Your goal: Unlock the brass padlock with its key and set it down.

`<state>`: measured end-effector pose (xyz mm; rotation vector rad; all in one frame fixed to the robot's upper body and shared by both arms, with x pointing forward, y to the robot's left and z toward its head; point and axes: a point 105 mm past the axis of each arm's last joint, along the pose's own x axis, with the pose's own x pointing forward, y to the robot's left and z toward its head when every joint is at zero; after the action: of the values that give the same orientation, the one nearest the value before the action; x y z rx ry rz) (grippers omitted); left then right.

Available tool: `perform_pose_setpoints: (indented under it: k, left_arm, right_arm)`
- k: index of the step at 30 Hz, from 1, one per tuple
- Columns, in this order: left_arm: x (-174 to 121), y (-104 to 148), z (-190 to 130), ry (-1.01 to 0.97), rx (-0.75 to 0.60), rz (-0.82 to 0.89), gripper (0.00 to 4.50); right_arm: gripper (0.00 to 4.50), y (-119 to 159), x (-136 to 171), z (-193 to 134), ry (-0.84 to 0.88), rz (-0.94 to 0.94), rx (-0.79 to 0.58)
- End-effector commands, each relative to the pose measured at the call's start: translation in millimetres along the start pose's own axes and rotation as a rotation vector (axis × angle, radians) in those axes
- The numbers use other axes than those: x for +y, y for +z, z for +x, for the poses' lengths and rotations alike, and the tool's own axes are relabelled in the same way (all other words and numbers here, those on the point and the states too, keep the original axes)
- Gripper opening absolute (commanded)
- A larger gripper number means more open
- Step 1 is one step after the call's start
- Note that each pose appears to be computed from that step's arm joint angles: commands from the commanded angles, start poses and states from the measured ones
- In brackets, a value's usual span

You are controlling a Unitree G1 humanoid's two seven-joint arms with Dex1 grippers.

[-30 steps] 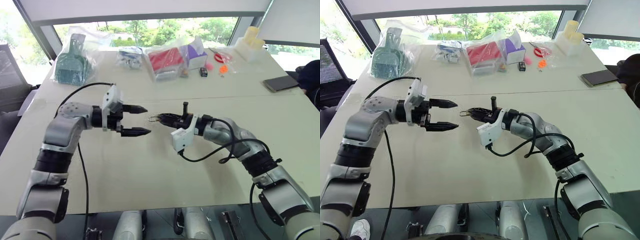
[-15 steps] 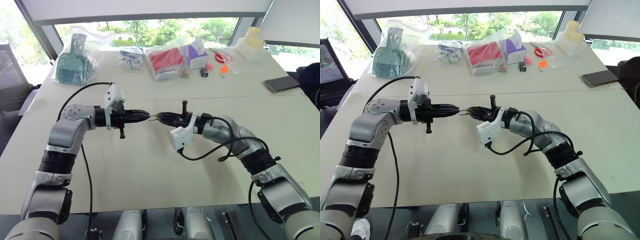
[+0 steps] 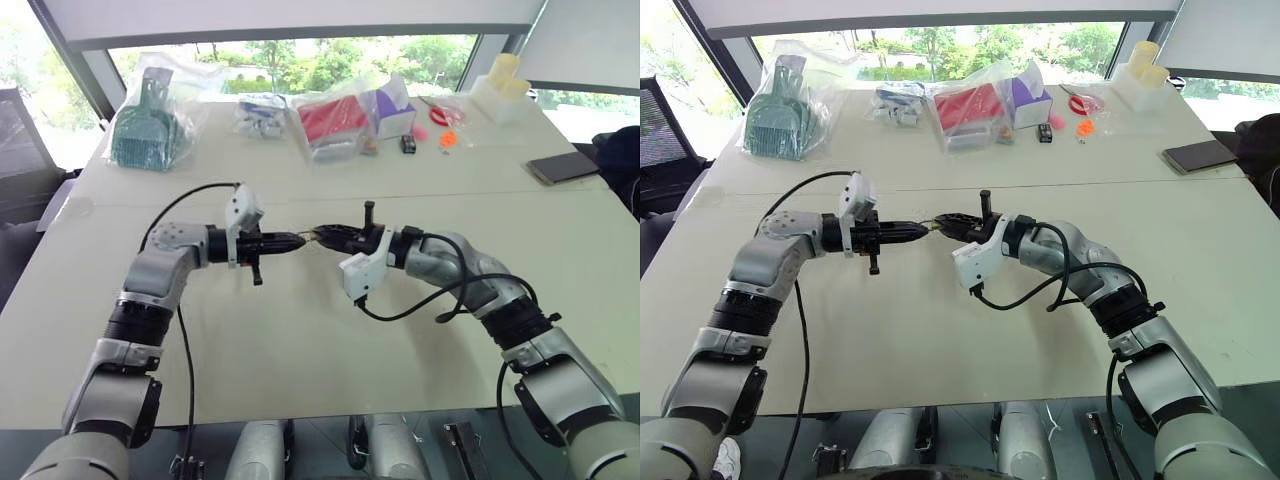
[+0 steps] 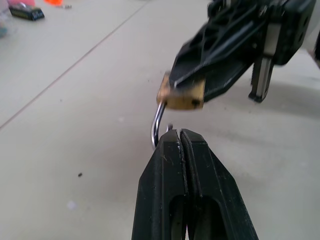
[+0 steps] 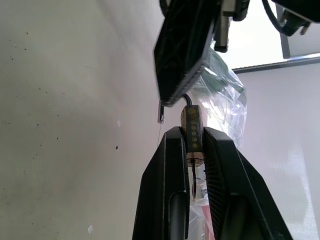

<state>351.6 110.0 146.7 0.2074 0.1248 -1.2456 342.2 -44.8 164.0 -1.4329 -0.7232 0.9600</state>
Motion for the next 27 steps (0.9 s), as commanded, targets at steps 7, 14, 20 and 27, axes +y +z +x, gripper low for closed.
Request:
perform_pose_setpoints:
  k: [7, 14, 20, 27]
  left_arm:
    - [17, 10, -2, 0.079, -0.056, 0.043, 0.02]
    - [-2, -1, -8, -0.031, 0.011, 0.005, 0.02]
    - [-20, -15, -20, -0.129, 0.101, -0.024, 0.02]
    - [0, 9, -9, -0.010, -0.027, -0.023, 0.02]
  right_arm:
    - [0.00, 10, -18, -1, -0.064, -0.019, -0.030]
    - [0.00, 10, -17, 0, -0.062, -0.011, -0.031]
    - [0.00, 6, -21, 0, -0.074, -0.020, -0.020]
    - [0.00, 13, -18, 3, -0.070, -0.007, -0.040]
